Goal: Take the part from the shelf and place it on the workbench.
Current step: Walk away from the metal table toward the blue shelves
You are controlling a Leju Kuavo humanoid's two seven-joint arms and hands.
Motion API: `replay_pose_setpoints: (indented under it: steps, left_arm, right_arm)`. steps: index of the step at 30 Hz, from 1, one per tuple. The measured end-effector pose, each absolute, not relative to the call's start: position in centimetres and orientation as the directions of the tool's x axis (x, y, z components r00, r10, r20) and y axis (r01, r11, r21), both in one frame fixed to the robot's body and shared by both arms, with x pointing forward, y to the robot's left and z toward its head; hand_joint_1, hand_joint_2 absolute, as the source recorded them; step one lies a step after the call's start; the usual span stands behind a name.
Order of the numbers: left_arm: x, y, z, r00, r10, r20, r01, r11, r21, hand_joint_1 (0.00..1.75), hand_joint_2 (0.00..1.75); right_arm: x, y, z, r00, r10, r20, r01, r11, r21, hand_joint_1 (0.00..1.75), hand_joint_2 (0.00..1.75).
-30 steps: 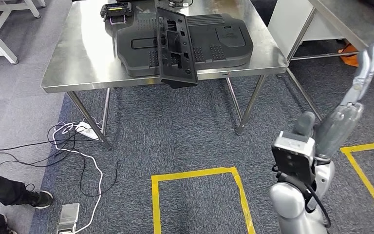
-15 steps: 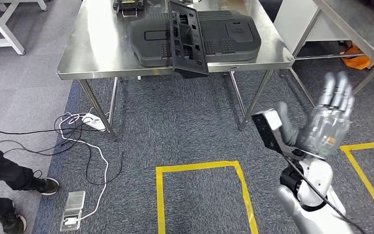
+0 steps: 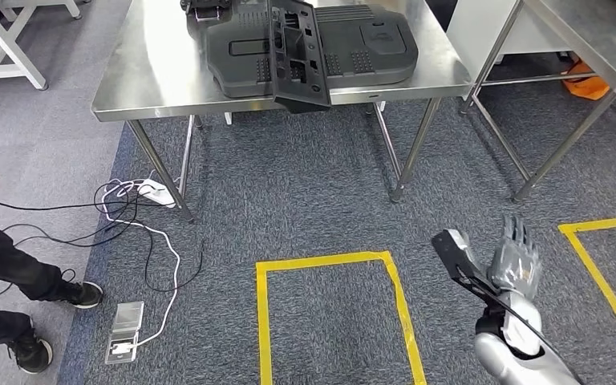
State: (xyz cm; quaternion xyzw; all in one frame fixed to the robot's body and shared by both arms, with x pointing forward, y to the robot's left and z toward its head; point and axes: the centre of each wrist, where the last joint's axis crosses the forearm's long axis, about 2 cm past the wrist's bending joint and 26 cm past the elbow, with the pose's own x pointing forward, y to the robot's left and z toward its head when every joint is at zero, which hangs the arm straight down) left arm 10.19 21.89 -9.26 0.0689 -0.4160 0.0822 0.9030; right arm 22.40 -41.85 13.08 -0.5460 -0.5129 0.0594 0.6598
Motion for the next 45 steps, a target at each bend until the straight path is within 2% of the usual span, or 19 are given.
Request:
replay_pose_setpoints:
  steps: [5,12,18,25,33,37,45]
  left_arm:
    - [10.1,21.8,-9.3,0.646,0.090,0.758,-0.204,0.977,0.057,0.00,0.00]
    - [10.2,21.8,-9.2,0.651,0.090,0.753,-0.209,0.976,0.064,0.00,0.00]
    - [10.3,21.7,-9.2,0.650,0.084,0.755,-0.204,0.977,0.067,0.00,0.00]
    - [10.4,21.6,-9.2,0.659,0.073,0.748,-0.186,0.980,0.068,0.00,0.00]
    - [11.2,21.6,-9.0,0.658,0.059,0.750,-0.168,0.983,0.069,0.00,0.00]
    - [11.2,21.4,-8.9,0.662,0.056,0.748,-0.162,0.984,0.069,0.00,0.00]
    - [11.2,21.2,-8.9,0.665,0.048,0.745,-0.150,0.986,0.070,0.00,0.00]
  right_arm:
    - [21.1,-42.9,9.3,0.523,0.509,0.684,0.459,0.508,-0.729,0.00,0.00]
    - [19.2,-42.8,4.1,0.622,0.368,0.691,0.402,0.607,-0.685,0.00,0.00]
    - [18.5,-42.1,1.6,0.674,0.287,0.681,0.386,0.649,-0.655,0.00,0.00]
    - [15.9,-39.0,-3.5,0.725,0.009,0.688,0.414,0.793,-0.447,0.00,0.00]
    - [12.6,-35.3,-7.1,0.812,-0.104,0.575,0.381,0.841,-0.385,0.00,0.00]
    - [11.6,-33.9,-8.0,0.837,-0.131,0.532,0.368,0.853,-0.370,0.00,1.75]
    - [10.6,-32.6,-8.8,0.873,-0.125,0.471,0.328,0.865,-0.379,0.00,1.75]
